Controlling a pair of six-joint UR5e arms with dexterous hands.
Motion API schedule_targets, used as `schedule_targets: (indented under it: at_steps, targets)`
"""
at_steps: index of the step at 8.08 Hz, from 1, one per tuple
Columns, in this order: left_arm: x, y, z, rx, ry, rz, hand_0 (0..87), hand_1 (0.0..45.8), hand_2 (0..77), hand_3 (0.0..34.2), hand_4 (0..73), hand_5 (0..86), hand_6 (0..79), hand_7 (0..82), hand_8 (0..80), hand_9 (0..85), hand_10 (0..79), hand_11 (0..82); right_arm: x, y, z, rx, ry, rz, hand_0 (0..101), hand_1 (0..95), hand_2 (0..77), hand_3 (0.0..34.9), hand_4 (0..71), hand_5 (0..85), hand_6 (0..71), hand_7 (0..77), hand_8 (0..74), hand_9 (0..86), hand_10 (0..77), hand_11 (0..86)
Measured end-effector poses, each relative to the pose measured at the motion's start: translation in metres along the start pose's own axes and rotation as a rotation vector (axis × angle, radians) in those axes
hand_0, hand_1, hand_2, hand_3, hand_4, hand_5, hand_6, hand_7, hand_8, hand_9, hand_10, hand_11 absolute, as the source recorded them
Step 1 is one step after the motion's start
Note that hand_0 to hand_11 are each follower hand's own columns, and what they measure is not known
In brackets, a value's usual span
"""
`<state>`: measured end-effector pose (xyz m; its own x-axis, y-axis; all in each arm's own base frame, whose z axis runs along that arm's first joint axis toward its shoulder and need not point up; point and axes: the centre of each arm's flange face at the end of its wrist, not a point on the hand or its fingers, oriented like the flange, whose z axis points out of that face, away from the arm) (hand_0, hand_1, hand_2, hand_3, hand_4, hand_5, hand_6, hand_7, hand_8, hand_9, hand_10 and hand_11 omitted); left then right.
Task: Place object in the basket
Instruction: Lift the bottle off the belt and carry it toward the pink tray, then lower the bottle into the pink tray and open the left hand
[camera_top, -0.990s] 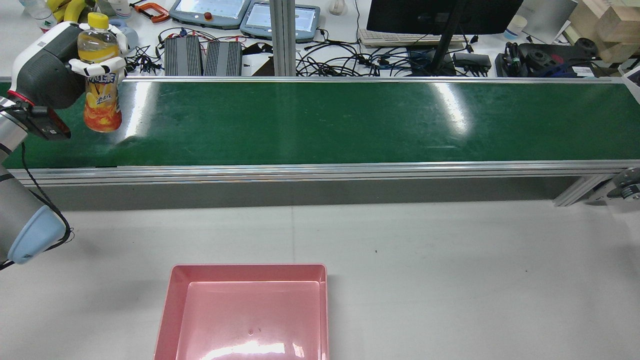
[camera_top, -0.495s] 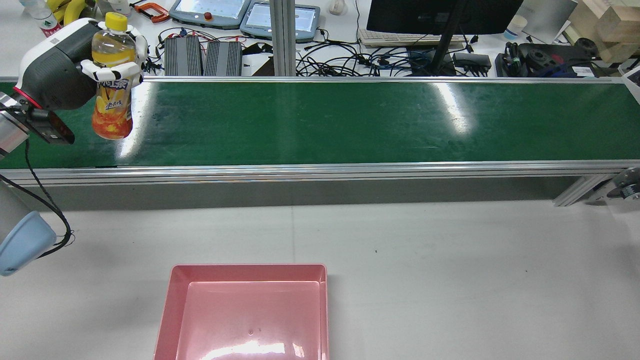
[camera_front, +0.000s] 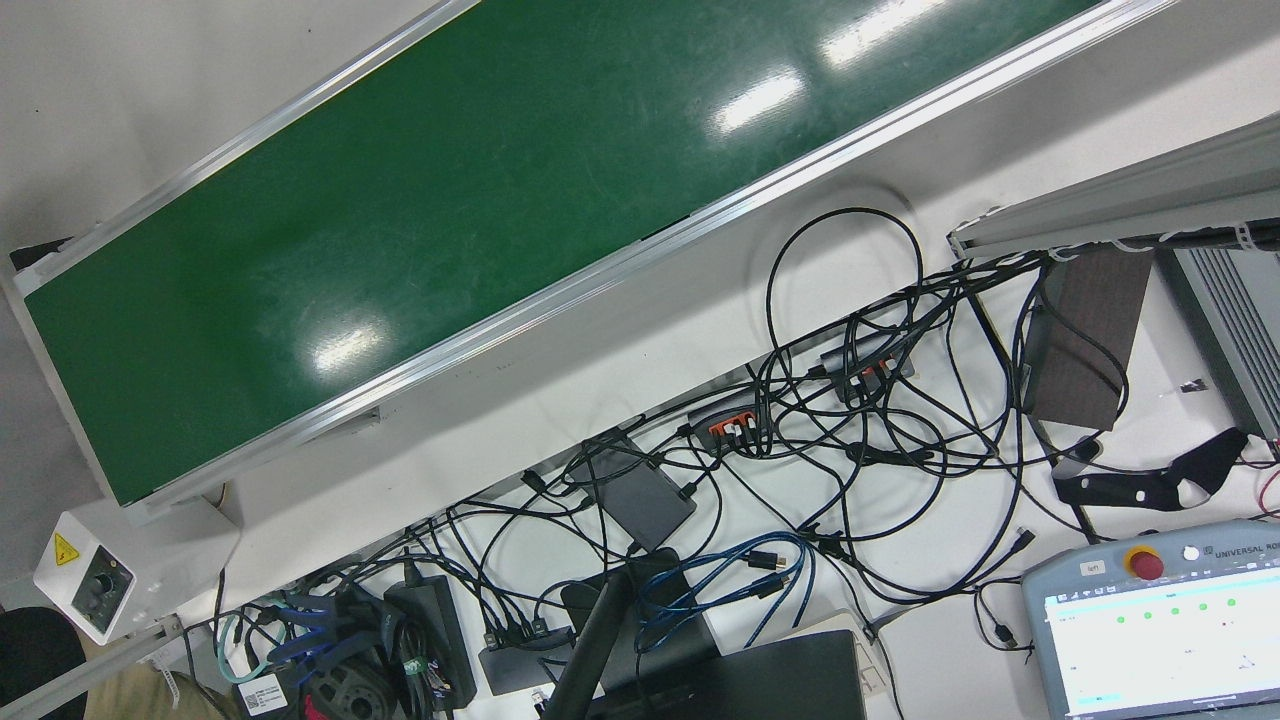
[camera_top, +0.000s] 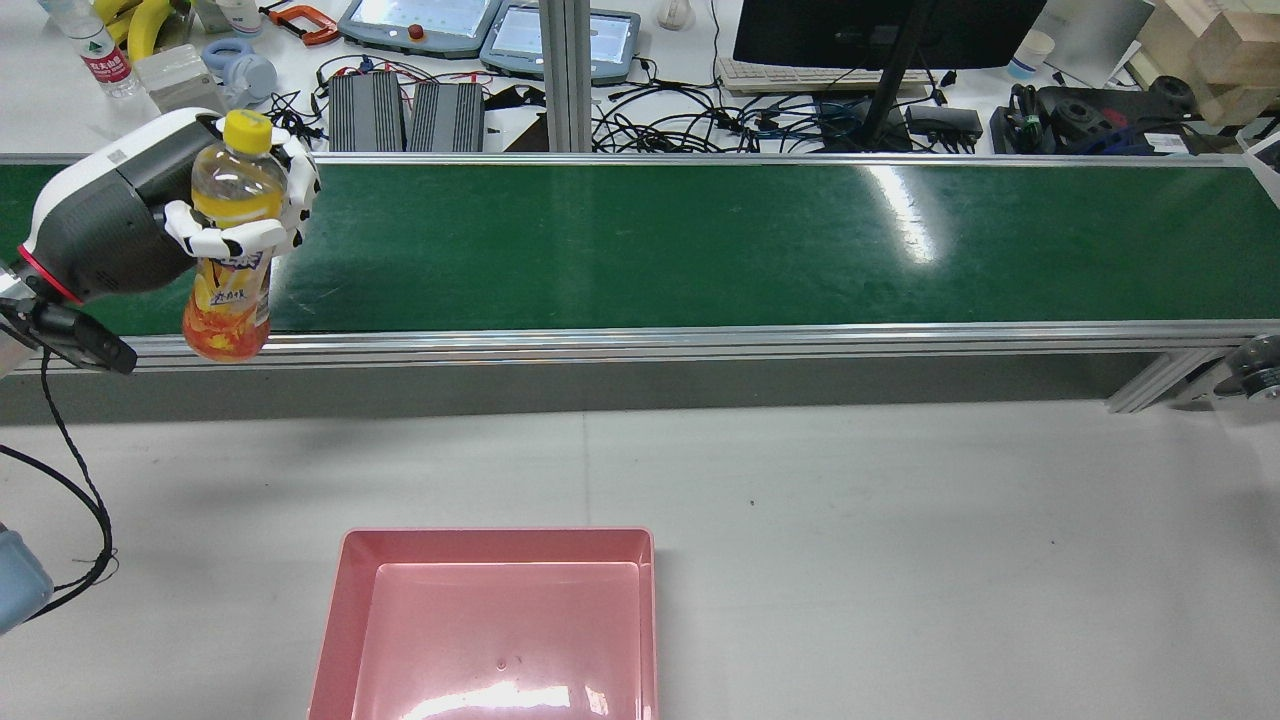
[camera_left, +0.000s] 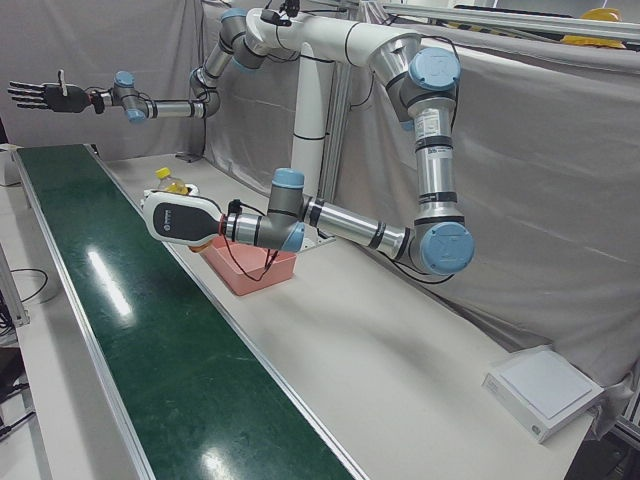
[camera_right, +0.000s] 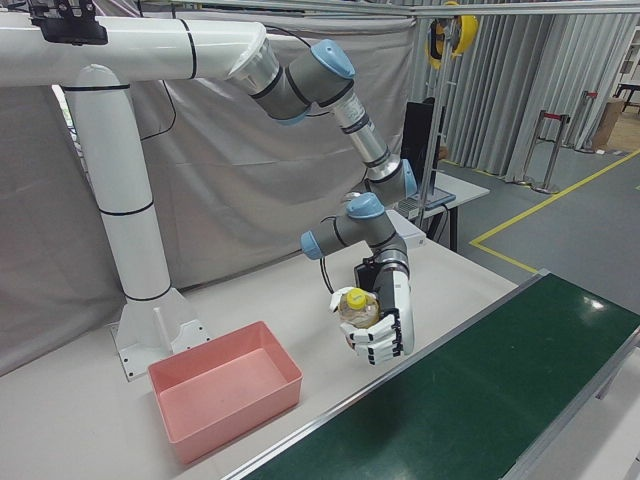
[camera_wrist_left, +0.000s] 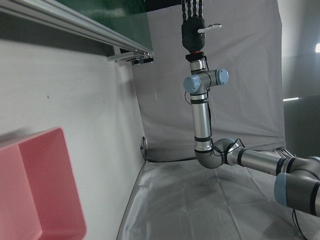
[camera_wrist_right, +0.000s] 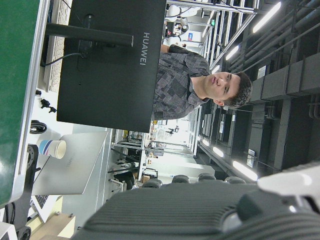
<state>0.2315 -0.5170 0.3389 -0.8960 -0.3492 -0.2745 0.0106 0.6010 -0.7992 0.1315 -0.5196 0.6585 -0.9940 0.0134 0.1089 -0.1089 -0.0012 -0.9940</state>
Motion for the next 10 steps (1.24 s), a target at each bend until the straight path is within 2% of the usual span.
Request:
schedule_targets:
  at_steps: [2, 7, 8, 9, 10]
  targets:
    - [-0.052, 0.019, -0.007, -0.062, -0.070, -0.015, 54.8, 1.1, 46.9, 0.0, 59.5, 45.8, 56.7, 62.2, 65.4, 68.7, 67.6, 69.3, 0.000, 0.000, 0.000, 0.000, 0.000, 0.000, 0, 0.0, 0.5, 0.2, 0.0, 0.0, 0.0, 0.5, 0.0, 0.0, 0.0, 0.0]
    - [-0.179, 0.091, -0.020, -0.196, -0.248, -0.025, 54.8, 1.1, 45.8, 0.0, 59.5, 45.8, 55.6, 64.9, 63.3, 70.9, 67.6, 69.3, 0.000, 0.000, 0.000, 0.000, 0.000, 0.000, 0, 0.0, 0.5, 0.3, 0.0, 0.0, 0.0, 0.5, 0.0, 0.0, 0.0, 0.0]
    - [-0.198, 0.101, -0.024, -0.210, -0.276, -0.021, 54.5, 1.1, 45.8, 0.0, 59.5, 45.8, 55.6, 64.9, 62.7, 70.9, 67.6, 69.3, 0.000, 0.000, 0.000, 0.001, 0.000, 0.000, 0, 0.0, 0.5, 0.2, 0.0, 0.0, 0.0, 0.5, 0.0, 0.0, 0.0, 0.0]
    - [-0.208, 0.106, -0.027, -0.217, -0.293, -0.019, 55.0, 1.6, 40.4, 0.0, 59.5, 45.8, 55.6, 64.9, 60.5, 69.8, 67.6, 69.3, 0.000, 0.000, 0.000, 0.001, 0.000, 0.000, 0, 0.0, 0.5, 0.2, 0.0, 0.0, 0.0, 0.5, 0.0, 0.0, 0.0, 0.0]
    - [-0.215, 0.110, -0.029, -0.223, -0.305, -0.016, 55.0, 1.6, 40.4, 0.0, 59.5, 45.8, 55.6, 64.9, 60.5, 69.8, 67.6, 69.3, 0.000, 0.000, 0.000, 0.000, 0.000, 0.000, 0, 0.0, 0.5, 0.3, 0.0, 0.0, 0.0, 0.5, 0.0, 0.0, 0.0, 0.0]
